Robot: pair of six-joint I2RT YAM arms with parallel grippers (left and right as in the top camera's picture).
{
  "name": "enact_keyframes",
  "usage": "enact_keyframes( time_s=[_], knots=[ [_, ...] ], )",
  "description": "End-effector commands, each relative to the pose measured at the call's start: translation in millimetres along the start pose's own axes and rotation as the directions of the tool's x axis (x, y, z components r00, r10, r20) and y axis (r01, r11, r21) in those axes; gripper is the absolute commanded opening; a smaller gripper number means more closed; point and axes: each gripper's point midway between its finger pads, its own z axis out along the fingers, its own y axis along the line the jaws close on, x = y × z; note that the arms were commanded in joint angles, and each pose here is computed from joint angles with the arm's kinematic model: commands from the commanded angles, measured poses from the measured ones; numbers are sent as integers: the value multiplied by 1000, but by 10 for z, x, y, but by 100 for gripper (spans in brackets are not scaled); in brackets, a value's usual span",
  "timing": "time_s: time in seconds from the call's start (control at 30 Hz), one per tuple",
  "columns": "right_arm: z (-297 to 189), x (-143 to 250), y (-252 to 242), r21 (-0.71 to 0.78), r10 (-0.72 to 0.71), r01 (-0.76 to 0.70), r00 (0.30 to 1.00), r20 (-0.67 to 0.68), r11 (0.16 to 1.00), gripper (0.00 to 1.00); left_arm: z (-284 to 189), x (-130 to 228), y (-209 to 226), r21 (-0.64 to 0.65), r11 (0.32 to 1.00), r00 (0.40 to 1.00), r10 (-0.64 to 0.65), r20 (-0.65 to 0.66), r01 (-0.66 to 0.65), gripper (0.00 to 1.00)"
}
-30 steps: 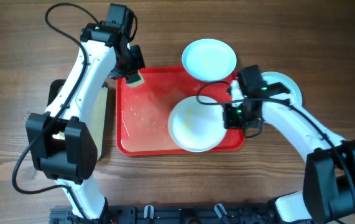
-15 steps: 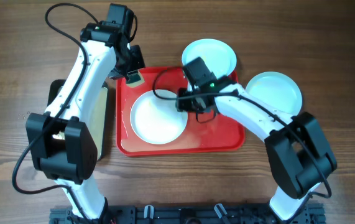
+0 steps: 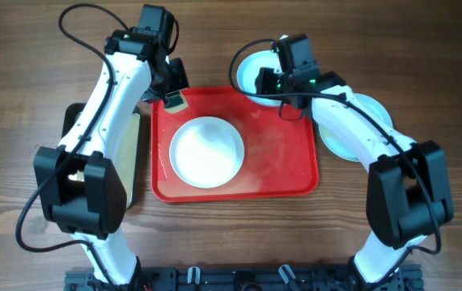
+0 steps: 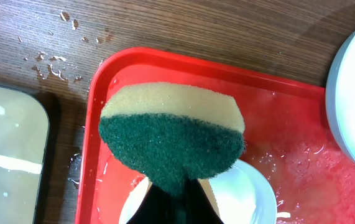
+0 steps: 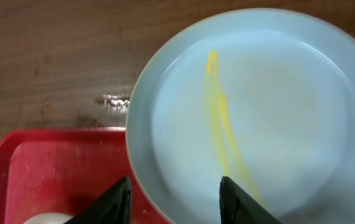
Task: Clean dirty plates on tray and stack at the side
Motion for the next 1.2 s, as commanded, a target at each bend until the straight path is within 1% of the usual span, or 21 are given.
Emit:
enact_keyframes(
  time_s=[0.0,0.1,0.17,0.2,0.3,0.33,0.47,0.5,0.57,0.6,0.67,0.7,0.73,0.77,0.83,0.87,0.93,1.0,1.03,1.07,1.17],
  knots=[
    [151,-22,-149,55,-7,7,1000,2,998,46,-10,-46,-8,-4,1000,1000,-16,14,16,4],
    [327,151,-245,80,8,-4,998,-55,997,46,-10,-46,-8,-4,1000,1000,-16,14,16,4],
    [353,294,-309,104,34,-22,994,-107,994,45,-10,-46,-8,-4,1000,1000,-16,14,16,4],
    [330,423,-357,127,59,-39,986,-156,991,45,-10,-46,-8,-4,1000,1000,-16,14,16,4],
    [265,666,-441,176,121,-79,962,-246,981,45,-10,-46,-8,-4,1000,1000,-15,14,16,4],
    [240,752,-424,168,129,-84,950,-284,982,42,-10,-46,-7,-4,1000,1000,-15,14,16,4],
    [180,905,-463,196,161,-98,926,-341,976,41,-10,-46,-8,-4,1000,1000,-15,14,16,4],
    [161,943,-474,202,165,-97,920,-356,974,38,-10,-46,-7,-4,1000,1000,-15,14,16,4],
    [76,898,-374,152,136,-86,923,-360,985,36,-10,-47,-8,-4,1000,1000,-15,14,16,4],
    [-71,765,-253,105,123,-94,937,-327,990,36,-10,-48,-8,-4,1000,1000,-15,15,16,4],
    [-360,541,-87,37,81,-74,963,-257,997,43,-10,-46,-7,-4,1000,1000,-15,14,16,4],
    [-417,517,-39,13,69,-68,965,-252,998,45,-10,-46,-7,-4,1000,1000,-15,14,16,4],
    [-490,533,67,-42,41,-54,963,-265,998,46,-10,-46,-8,-4,1000,1000,-15,14,16,4],
    [-517,617,185,-103,14,-47,953,-302,994,46,-10,-43,-7,-5,1000,1000,-16,13,16,4],
    [-508,906,318,-128,-22,-28,926,-377,991,46,1,-27,2,-8,1000,1000,-16,6,16,4],
    [-492,1066,372,-118,-42,-7,910,-412,993,46,19,-8,12,-11,1000,1000,-17,0,17,4],
    [-389,1296,377,-11,6,-12,900,-436,1000,45,80,49,44,-21,1000,1000,-16,-17,16,4],
    [-265,1456,429,-1,6,-7,892,-453,1000,45,129,87,73,-31,999,1000,-16,-27,15,4],
    [-174,1549,421,13,7,-1,884,-467,1000,42,149,100,88,-37,999,999,-15,-30,14,4],
    [-64,1648,347,56,27,0,874,-486,998,40,155,107,93,-39,999,999,-13,-32,11,4],
    [89,1852,329,55,30,0,839,-544,998,36,156,99,88,-36,999,1000,-13,-28,12,4]
  ],
)
